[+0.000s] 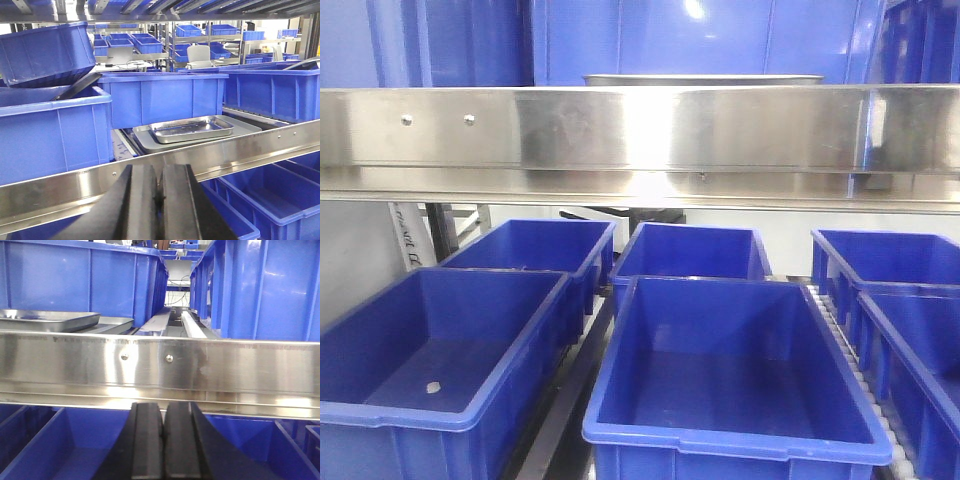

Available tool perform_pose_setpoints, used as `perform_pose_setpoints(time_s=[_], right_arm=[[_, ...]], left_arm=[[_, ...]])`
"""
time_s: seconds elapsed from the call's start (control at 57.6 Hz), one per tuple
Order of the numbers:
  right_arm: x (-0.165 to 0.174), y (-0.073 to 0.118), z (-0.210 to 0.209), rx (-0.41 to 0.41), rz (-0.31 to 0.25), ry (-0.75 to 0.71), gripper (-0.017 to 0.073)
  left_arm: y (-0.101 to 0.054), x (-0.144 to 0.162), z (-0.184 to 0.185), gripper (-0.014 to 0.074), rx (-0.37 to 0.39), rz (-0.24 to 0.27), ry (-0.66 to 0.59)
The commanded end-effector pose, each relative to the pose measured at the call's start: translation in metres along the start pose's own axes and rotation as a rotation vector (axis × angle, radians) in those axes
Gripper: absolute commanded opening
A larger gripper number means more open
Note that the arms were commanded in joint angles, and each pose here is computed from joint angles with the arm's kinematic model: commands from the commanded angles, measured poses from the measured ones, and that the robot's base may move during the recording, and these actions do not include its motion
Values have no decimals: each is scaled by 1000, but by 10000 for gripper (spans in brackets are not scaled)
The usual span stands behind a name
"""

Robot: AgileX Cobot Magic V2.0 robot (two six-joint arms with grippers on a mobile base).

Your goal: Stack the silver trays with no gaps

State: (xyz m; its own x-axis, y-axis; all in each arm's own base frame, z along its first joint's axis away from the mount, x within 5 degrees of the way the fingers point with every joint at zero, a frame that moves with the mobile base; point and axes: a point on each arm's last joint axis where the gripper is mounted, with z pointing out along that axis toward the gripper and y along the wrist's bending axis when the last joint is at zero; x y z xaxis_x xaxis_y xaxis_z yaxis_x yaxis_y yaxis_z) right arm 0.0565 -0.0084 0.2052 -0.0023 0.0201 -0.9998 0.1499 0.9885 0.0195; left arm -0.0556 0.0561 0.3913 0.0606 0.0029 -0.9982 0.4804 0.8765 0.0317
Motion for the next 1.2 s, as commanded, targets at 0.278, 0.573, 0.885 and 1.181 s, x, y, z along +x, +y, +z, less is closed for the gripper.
perform_pose_setpoints(time_s=[0.278, 0.573, 0.885, 1.181], right_arm=[[-3, 0, -1, 4, -8, -35, -81], [-3, 0, -1, 4, -8, -35, -81], [-3, 0, -1, 4, -8, -35, -81], [-3, 0, -1, 4, -8, -35, -81]], left_arm=[[1, -1, -1, -6, 4, -1, -18], [1, -1, -1, -6, 4, -1, -18], [-20, 23, 43, -6, -28, -43, -115], [-19, 103, 98, -6, -237, -70, -36]])
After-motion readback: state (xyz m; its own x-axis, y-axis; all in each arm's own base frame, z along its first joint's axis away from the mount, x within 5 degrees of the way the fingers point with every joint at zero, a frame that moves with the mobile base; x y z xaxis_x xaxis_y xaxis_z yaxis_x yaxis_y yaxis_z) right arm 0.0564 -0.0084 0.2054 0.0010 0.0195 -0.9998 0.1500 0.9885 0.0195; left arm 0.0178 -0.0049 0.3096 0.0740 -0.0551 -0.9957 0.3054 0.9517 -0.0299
